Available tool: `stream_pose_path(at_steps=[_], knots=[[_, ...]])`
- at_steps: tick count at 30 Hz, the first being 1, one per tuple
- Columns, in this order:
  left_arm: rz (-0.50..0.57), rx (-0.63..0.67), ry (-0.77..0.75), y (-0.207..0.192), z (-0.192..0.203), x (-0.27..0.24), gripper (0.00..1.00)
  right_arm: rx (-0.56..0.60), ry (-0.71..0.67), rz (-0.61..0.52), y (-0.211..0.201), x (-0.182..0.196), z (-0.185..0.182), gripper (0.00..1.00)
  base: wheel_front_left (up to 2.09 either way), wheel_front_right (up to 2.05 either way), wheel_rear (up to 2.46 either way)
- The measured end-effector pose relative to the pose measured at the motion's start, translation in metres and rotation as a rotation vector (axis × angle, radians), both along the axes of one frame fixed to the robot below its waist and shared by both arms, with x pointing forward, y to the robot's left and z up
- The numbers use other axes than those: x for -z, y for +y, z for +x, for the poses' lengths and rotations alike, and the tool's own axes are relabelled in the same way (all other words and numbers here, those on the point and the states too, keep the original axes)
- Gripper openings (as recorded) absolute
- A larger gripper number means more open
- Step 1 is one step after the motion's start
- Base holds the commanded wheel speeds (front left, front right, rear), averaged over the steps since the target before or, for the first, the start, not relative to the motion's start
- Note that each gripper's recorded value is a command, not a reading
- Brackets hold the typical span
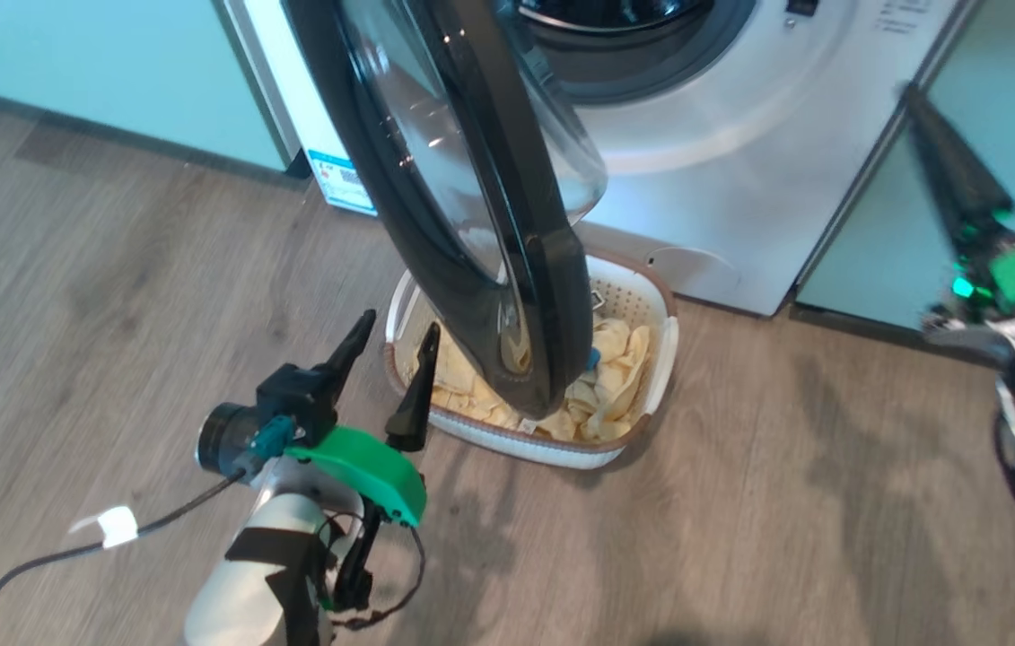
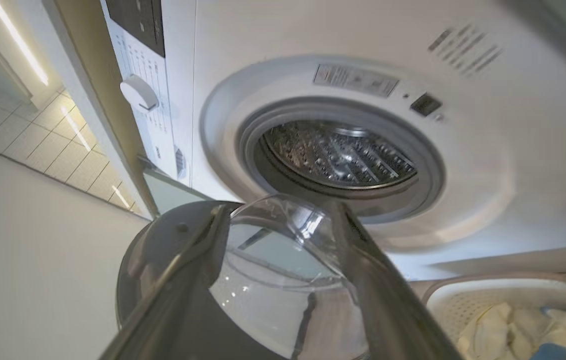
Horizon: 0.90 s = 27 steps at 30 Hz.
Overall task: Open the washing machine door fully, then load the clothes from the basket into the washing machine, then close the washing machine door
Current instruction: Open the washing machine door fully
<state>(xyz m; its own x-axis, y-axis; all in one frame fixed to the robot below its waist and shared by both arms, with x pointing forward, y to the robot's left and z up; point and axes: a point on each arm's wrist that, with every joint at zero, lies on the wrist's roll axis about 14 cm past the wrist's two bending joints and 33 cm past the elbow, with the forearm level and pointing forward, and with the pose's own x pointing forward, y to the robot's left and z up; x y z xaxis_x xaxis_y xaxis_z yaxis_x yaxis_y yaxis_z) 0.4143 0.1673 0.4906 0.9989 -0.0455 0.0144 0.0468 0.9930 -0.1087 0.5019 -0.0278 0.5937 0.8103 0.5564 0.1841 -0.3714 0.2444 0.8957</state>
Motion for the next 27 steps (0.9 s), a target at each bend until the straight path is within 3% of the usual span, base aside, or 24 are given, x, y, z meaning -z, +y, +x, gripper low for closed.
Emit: stream_pose_path(at_steps=[6, 15, 17, 27], knots=[[0.001, 0.009, -0.005, -0.002, -0.004, -0.002, 1.0, 0.287, -0.112, -0.158, -0.069, 0.007, -0.008, 1.0, 0.0, 0.0, 0.0], [0.004, 0.02, 0.005, -0.004, -0.009, 0.002, 1.0, 0.569, -0.226, -0.532, -0.152, 0.036, -0.045, 1.0, 0.0, 0.0, 0.0], [0.008, 0.016, 0.005, -0.001, -0.008, 0.001, 1.0, 0.612, -0.239, -0.613, -0.166, 0.04, -0.055, 1.0, 0.0, 0.0, 0.0], [0.013, -0.003, 0.019, 0.005, -0.016, 0.004, 1.0, 0.727, -0.195, -0.784, -0.187, 0.065, -0.111, 1.0, 0.0, 0.0, 0.0]])
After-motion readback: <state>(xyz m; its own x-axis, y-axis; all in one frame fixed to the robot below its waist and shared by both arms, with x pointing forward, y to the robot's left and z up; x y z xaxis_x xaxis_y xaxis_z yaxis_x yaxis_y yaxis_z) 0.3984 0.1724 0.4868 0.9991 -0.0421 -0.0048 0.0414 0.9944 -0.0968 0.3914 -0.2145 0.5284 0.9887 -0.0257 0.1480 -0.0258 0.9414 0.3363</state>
